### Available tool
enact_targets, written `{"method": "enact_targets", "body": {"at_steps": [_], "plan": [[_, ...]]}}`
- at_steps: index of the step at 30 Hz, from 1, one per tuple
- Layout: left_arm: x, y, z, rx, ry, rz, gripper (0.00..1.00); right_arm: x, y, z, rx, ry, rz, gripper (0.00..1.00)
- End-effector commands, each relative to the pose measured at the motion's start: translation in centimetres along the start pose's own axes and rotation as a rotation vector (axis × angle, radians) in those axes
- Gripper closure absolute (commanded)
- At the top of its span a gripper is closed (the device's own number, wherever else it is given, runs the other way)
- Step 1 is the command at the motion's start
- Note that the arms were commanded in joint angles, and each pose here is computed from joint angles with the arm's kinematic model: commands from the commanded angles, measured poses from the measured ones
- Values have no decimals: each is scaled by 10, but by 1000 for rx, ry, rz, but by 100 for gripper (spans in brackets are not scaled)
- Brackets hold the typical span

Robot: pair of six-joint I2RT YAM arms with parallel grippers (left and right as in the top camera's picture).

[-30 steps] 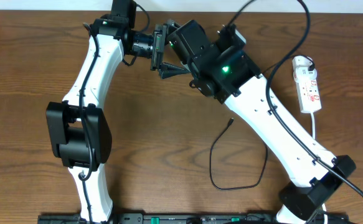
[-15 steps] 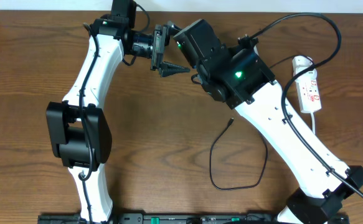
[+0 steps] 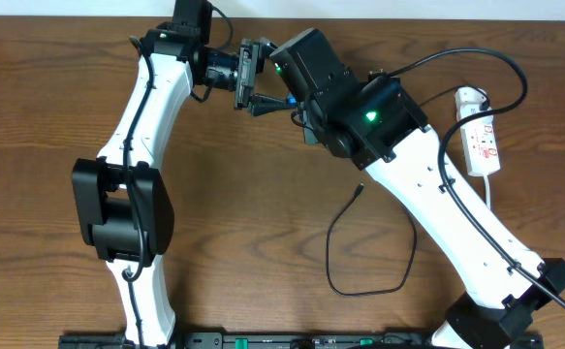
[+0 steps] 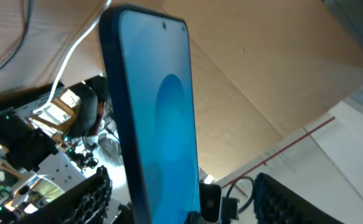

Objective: Plug charger to phone and switch on socket

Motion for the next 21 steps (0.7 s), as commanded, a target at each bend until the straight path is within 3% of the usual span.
{"method": "enact_targets", "body": {"at_steps": [1, 18, 21], "plan": [[-2, 24, -8, 37, 18, 57, 29, -13, -6, 8, 47, -50, -1, 98], [-2, 24, -8, -39, 16, 58, 59, -14, -3, 21, 76, -114, 17, 98], [-2, 24, -8, -42, 16, 57, 59, -14, -2, 21, 75, -114, 19, 98]]}}
Point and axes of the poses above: each gripper's point midway between its finger pads, its own x axis out along the fingers, its own z axis along the line the jaws close on, y = z × x, the point moved 5 cm from there along -x, back along the fingers, and after that the axes turned 10 degrees about -x, right-handed, at the moved point
